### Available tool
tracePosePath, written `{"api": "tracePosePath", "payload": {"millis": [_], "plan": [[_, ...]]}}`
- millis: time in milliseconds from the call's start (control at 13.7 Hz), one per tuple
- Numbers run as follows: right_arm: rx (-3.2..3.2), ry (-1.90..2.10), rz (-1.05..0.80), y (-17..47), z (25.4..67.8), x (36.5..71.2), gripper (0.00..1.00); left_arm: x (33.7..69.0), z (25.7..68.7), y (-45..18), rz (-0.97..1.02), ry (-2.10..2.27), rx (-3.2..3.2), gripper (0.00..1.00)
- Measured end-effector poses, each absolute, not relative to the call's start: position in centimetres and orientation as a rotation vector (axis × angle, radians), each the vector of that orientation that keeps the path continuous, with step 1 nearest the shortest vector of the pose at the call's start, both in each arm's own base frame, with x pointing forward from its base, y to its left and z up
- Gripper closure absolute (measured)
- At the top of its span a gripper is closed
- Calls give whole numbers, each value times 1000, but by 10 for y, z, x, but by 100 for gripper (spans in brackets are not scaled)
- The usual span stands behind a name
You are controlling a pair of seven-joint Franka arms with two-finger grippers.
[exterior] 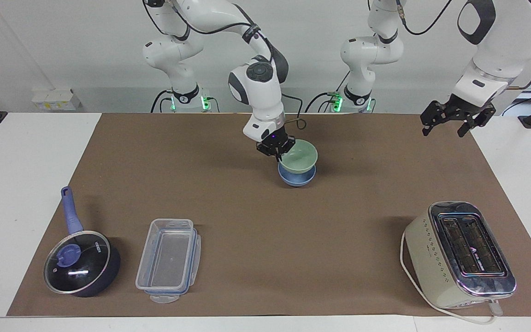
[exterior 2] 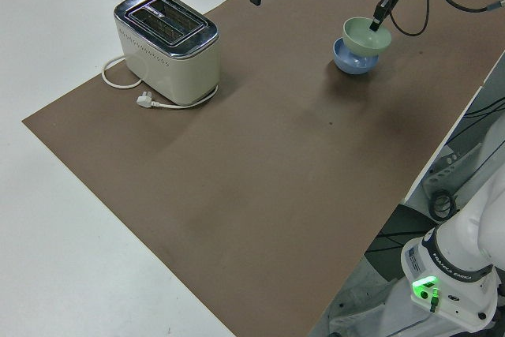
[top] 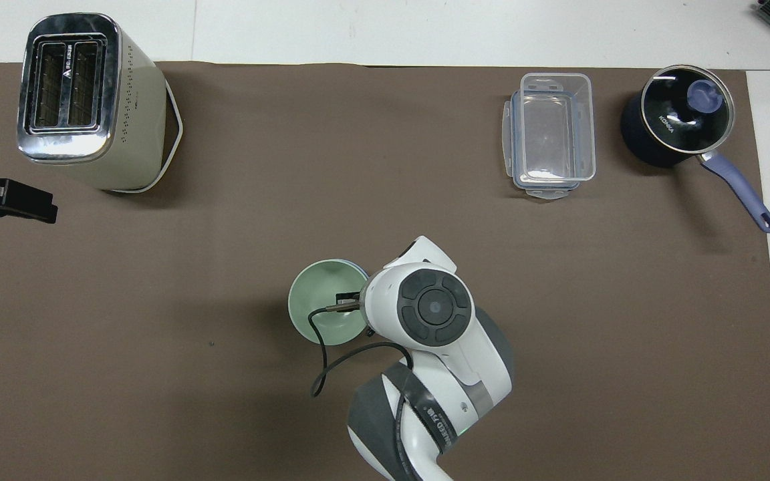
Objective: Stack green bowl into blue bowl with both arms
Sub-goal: 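Lower the green bowl into the blue bowl with the right gripper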
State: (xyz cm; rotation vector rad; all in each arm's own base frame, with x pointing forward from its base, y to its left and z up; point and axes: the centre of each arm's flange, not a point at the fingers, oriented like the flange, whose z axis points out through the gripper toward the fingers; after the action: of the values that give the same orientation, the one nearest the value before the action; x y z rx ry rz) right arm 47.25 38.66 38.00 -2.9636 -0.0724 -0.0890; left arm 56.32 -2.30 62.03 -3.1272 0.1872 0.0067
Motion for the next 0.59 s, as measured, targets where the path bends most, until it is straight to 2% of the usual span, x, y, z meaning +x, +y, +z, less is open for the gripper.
{"api": "tracePosePath", "payload": {"millis": [585], "plan": [[-3009,-94,-120,383,359,488,95,563,620,-23,7,187,-3127,0]]}}
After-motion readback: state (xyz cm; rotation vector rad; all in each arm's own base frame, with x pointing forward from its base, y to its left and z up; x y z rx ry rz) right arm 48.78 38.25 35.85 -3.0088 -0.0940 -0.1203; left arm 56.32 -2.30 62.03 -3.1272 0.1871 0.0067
